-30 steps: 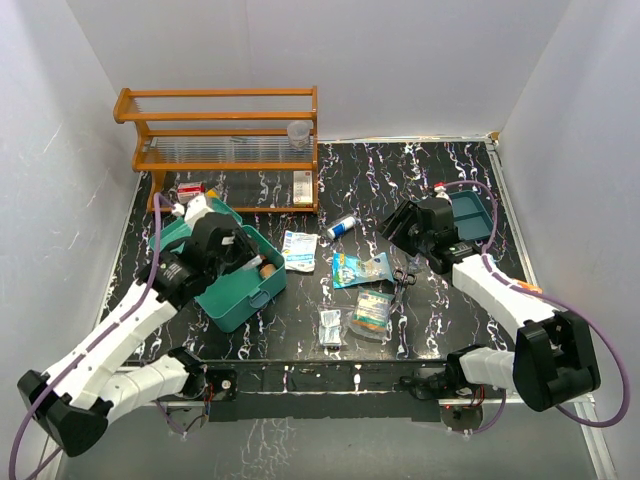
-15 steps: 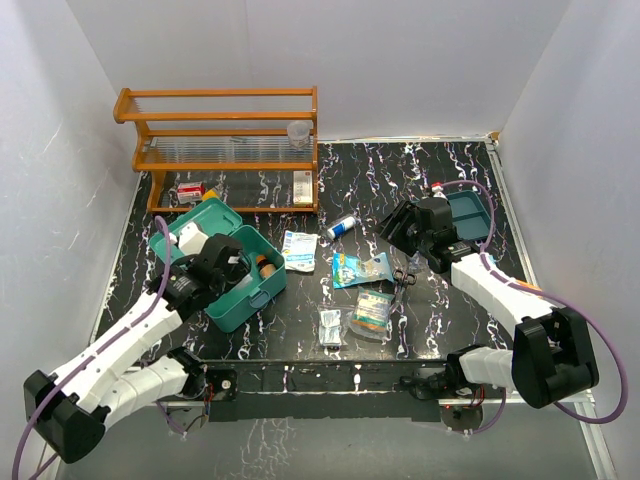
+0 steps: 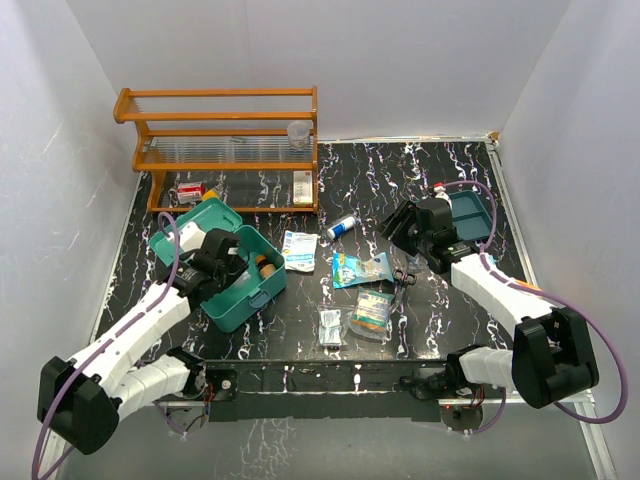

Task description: Organize the medicine kit

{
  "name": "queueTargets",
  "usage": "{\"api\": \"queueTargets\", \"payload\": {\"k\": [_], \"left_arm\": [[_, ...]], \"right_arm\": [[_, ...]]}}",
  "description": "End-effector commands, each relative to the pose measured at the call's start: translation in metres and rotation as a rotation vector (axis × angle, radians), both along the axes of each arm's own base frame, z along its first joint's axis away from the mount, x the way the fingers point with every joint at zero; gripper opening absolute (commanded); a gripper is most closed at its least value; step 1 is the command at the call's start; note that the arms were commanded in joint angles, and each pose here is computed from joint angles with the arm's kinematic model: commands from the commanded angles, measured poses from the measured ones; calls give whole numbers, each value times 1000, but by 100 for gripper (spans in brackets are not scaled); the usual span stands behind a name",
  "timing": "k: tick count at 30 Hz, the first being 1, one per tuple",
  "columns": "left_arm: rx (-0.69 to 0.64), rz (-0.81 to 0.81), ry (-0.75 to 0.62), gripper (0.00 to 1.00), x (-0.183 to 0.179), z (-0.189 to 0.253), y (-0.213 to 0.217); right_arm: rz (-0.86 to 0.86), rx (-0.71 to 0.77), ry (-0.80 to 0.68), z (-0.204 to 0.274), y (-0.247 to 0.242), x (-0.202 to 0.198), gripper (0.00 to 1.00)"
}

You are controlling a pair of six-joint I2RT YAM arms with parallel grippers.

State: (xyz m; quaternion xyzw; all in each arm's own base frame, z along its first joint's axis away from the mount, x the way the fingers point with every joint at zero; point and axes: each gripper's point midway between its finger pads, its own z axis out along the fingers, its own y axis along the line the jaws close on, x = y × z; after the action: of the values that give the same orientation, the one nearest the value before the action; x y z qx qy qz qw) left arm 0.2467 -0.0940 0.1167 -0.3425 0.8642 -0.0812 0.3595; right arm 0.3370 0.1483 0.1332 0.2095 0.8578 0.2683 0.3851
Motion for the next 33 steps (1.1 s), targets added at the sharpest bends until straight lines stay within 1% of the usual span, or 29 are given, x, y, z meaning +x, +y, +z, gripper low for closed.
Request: {"api": "queueTargets", "payload": {"k": [1, 6, 9, 17, 21, 25, 29, 33], "left_arm": [[-31, 18, 8, 30, -2, -9, 0], [-29, 102, 65, 29, -11, -28, 10], [-25, 113, 118, 29, -18, -38, 11], [-49, 42, 99, 33, 1, -41, -3], [-14, 21, 140, 34, 2, -57, -2], [-26, 7, 169, 36, 2, -70, -4], [-52, -36, 141, 41, 14, -71, -12], [-59, -85, 137, 42, 22, -72, -20]], "right_arm": [[-49, -20, -87, 14, -4, 14, 54], [-27, -27, -55, 8, 2, 17, 54], [1, -46, -26, 3, 7, 17, 54], [-3, -73, 16, 0, 7, 22, 55], [-22, -86, 22, 3, 6, 29, 55], [-42, -102, 37, 3, 3, 32, 55], [-62, -125, 53, -1, -1, 36, 55], [-72, -145, 73, -2, -1, 42, 55]]}}
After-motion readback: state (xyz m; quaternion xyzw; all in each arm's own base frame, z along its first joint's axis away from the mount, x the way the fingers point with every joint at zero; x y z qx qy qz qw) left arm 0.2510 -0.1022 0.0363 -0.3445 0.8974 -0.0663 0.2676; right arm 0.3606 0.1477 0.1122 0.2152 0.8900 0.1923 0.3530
